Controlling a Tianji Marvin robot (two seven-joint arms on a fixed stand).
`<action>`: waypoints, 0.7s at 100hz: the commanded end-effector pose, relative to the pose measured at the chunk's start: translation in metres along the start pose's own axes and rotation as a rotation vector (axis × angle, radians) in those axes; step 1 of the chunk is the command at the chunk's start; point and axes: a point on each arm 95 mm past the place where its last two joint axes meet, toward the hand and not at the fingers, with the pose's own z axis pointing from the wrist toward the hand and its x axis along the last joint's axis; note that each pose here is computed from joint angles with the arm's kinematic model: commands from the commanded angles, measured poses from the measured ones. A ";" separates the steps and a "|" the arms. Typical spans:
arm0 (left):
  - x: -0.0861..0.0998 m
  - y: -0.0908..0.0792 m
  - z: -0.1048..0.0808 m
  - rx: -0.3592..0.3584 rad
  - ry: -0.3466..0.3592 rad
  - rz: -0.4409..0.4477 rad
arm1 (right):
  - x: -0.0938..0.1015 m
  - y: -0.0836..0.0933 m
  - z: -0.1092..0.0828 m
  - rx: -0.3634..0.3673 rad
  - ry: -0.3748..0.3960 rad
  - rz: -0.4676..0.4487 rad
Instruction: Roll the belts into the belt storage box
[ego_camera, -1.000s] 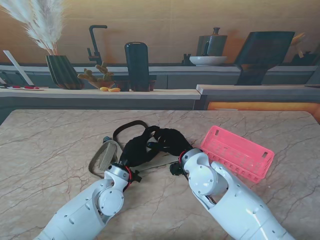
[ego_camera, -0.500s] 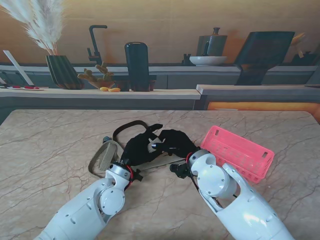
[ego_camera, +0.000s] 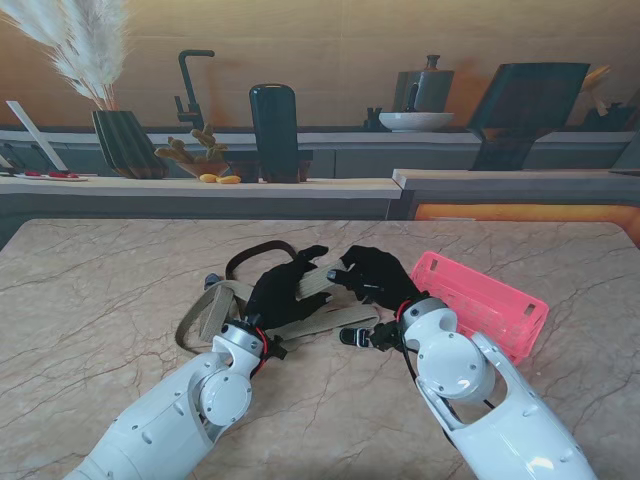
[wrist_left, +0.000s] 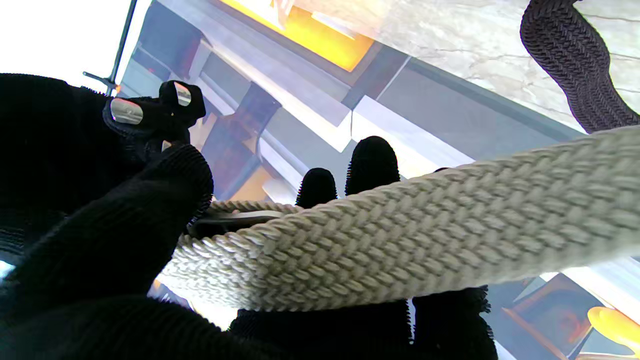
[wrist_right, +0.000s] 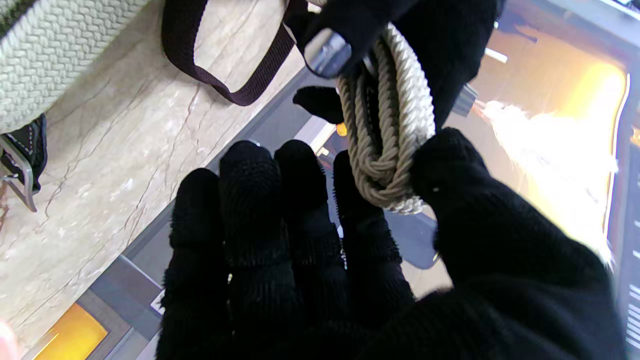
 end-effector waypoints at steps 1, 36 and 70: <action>0.002 0.001 0.000 -0.005 0.001 -0.007 | 0.004 0.003 -0.002 -0.023 0.003 0.012; 0.007 0.003 -0.001 -0.061 0.006 -0.057 | -0.005 -0.002 0.004 -0.032 -0.040 0.061; 0.006 0.004 -0.001 -0.087 -0.005 -0.068 | -0.014 -0.006 0.005 0.055 -0.048 0.069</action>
